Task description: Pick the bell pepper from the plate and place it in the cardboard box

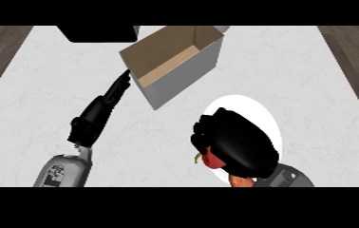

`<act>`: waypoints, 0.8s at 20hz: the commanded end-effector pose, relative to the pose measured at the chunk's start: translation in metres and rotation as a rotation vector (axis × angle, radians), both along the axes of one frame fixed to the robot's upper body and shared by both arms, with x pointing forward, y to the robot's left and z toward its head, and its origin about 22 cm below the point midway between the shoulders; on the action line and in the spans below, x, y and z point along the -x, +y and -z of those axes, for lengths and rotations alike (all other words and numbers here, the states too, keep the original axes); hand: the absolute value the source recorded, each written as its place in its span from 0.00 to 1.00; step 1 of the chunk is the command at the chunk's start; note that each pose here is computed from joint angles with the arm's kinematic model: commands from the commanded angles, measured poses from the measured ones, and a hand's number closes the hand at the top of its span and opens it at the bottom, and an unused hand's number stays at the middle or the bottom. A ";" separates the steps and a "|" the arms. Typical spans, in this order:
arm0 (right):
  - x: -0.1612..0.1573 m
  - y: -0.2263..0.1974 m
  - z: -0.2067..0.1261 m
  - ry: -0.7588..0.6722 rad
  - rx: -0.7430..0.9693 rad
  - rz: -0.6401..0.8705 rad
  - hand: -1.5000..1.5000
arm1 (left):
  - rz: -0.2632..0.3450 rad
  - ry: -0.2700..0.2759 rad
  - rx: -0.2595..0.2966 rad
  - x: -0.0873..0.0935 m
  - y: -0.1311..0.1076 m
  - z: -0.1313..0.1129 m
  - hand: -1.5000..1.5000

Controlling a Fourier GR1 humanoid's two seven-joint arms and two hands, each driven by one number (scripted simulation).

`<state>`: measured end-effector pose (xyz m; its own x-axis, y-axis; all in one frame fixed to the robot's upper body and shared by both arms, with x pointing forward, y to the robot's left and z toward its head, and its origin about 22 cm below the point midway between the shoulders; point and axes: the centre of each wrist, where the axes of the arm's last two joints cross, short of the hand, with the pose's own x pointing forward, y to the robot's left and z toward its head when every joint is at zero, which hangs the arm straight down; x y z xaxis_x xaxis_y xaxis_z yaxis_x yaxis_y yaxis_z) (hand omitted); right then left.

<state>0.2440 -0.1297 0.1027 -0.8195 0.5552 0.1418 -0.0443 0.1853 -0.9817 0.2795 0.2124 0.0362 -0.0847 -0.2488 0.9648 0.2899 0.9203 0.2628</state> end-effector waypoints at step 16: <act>0.023 -0.012 -0.122 0.035 -0.331 0.153 1.00 | -0.006 -0.004 0.004 0.000 -0.004 0.004 0.50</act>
<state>0.2191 -0.1535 0.2117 -0.7499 0.5617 0.3495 -0.0491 0.4796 -0.8761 0.2813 0.2090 0.0385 -0.0881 -0.2454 0.9654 0.2942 0.9196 0.2606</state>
